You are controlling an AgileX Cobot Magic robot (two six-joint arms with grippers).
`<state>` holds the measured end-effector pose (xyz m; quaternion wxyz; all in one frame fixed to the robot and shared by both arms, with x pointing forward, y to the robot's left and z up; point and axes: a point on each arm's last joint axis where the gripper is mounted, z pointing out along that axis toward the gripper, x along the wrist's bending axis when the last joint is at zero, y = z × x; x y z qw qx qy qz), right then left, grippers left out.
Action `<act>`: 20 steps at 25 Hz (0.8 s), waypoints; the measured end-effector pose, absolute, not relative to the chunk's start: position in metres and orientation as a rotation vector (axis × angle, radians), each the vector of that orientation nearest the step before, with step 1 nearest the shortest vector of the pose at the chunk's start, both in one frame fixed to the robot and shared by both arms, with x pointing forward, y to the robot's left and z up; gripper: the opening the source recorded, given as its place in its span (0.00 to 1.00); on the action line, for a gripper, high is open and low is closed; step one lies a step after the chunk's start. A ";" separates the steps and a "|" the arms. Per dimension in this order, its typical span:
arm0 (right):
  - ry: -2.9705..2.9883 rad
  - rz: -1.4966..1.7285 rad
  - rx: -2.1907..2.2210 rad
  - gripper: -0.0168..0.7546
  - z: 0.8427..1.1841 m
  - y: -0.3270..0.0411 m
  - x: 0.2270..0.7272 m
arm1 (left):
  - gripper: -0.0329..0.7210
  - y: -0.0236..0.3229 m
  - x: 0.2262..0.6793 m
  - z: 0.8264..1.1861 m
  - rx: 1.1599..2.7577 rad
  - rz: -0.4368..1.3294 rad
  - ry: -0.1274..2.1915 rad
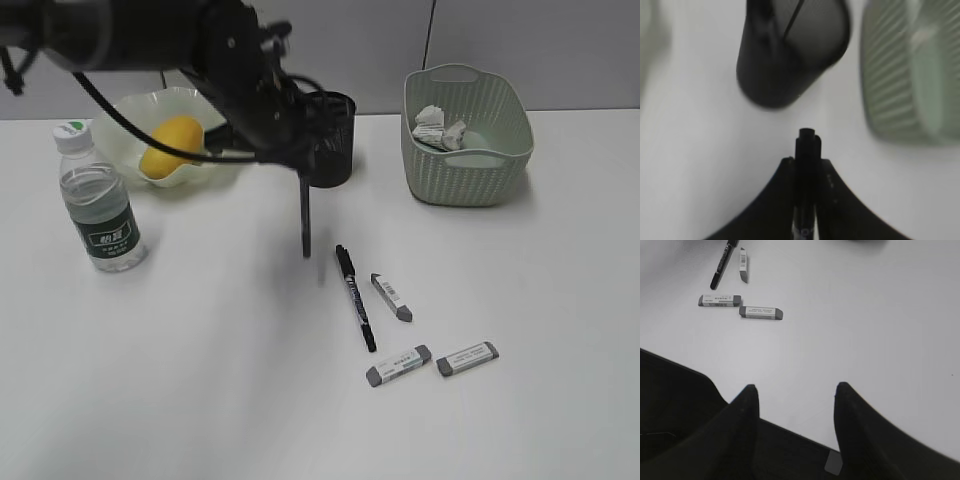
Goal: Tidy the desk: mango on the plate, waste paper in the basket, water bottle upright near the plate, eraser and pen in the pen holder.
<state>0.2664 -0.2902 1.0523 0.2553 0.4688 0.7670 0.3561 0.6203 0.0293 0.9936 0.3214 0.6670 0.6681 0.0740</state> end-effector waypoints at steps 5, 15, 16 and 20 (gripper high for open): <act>2.082 0.967 1.274 0.54 1.052 -0.290 0.266 | 0.15 0.039 0.638 1.054 1.531 0.363 1.403; 2.082 0.967 1.274 0.54 1.052 -0.290 0.266 | 0.15 0.043 0.662 1.077 1.421 0.571 0.787; 2.082 0.967 1.274 0.54 1.052 -0.290 0.266 | 0.15 0.046 0.667 1.075 1.402 0.570 0.766; 2.082 0.967 1.274 0.54 1.052 -0.290 0.266 | 0.15 0.054 0.678 1.061 1.399 0.612 0.695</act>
